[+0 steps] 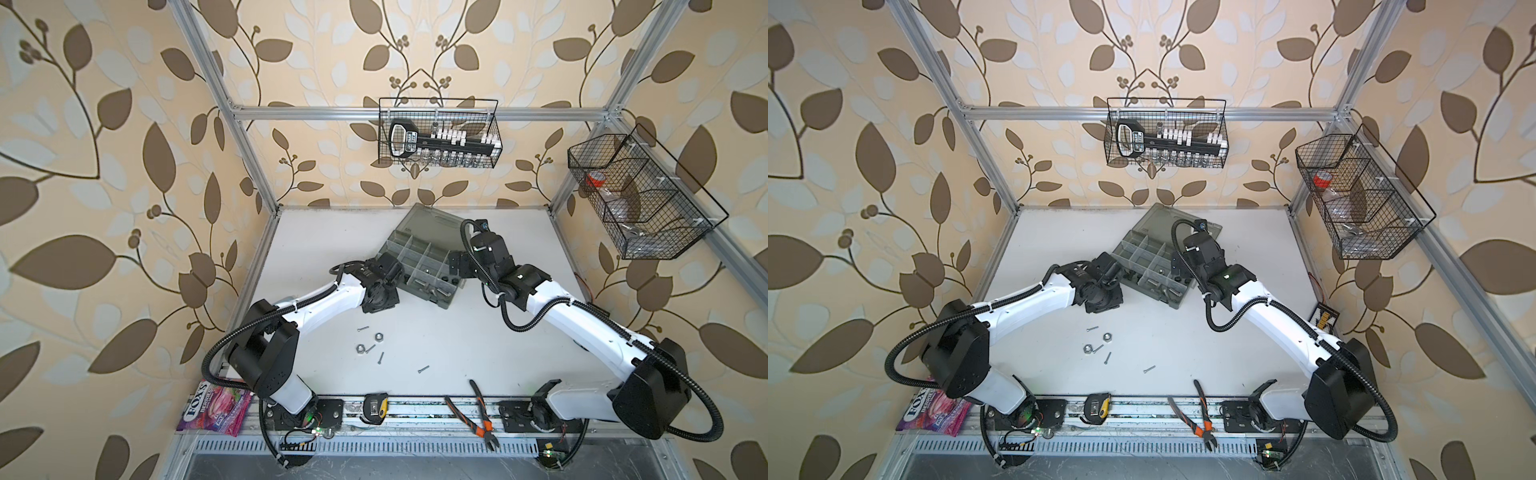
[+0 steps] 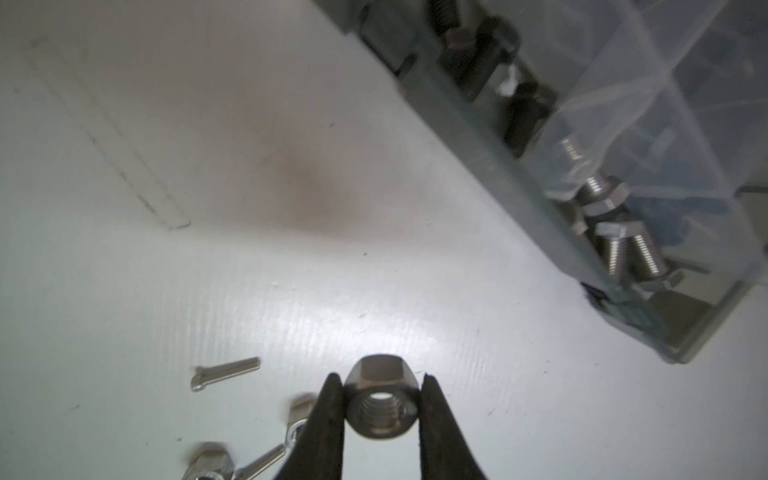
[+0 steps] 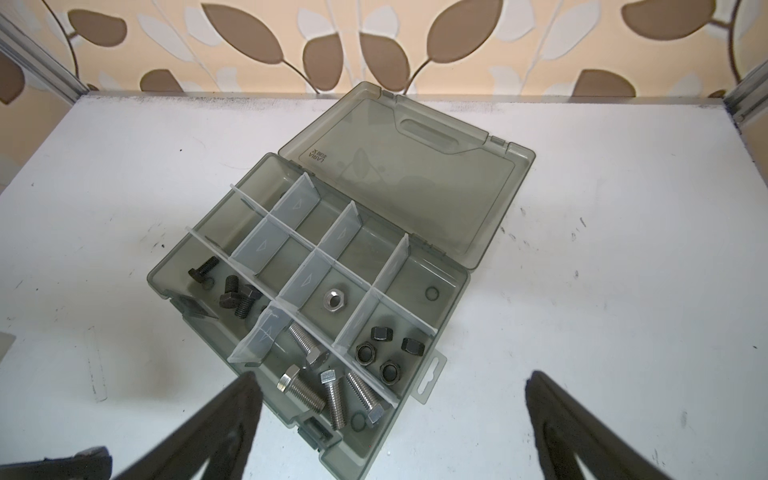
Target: Sort the screws and nuts into containers
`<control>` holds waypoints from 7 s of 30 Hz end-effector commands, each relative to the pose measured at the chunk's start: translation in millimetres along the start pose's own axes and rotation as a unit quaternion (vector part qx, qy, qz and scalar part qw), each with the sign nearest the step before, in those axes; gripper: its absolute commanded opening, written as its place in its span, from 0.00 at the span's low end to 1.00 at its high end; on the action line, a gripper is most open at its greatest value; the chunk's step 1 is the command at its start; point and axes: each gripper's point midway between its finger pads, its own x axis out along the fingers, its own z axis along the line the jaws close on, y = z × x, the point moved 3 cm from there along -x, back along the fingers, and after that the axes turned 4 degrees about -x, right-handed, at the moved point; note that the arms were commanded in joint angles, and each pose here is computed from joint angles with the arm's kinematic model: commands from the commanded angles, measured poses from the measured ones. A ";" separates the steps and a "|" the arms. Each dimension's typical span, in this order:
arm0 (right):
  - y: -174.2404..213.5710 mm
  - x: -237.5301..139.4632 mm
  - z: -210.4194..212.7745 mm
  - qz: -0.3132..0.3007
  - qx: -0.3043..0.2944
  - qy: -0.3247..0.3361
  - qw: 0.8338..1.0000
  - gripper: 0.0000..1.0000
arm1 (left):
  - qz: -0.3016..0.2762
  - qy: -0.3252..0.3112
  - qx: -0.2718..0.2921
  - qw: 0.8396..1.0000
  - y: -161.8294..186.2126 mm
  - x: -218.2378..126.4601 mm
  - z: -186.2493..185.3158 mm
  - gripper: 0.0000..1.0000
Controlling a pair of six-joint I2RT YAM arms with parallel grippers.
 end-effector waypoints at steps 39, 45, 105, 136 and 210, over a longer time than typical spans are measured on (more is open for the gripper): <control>-3.4 -32.7 -24.8 -0.047 0.048 0.030 0.997 0.99 | -0.001 0.108 0.127 0.986 -62.5 63.8 -161.3 0.42; -2.9 -35.0 -24.2 -0.048 0.047 0.024 0.997 1.00 | -0.015 0.117 0.124 0.985 -66.4 43.9 -161.9 0.44; 207.7 23.5 261.1 0.252 -0.286 -0.263 0.886 0.47 | -0.279 -0.065 -0.282 0.915 27.1 -124.1 209.8 0.99; 227.1 38.8 252.7 0.268 -0.304 -0.231 0.885 0.33 | -0.272 -0.067 -0.277 0.919 25.5 -120.0 205.9 0.99; 51.6 155.3 71.4 0.188 -0.112 -0.055 0.974 0.09 | -0.217 -0.059 -0.216 0.950 15.7 -99.3 174.1 0.99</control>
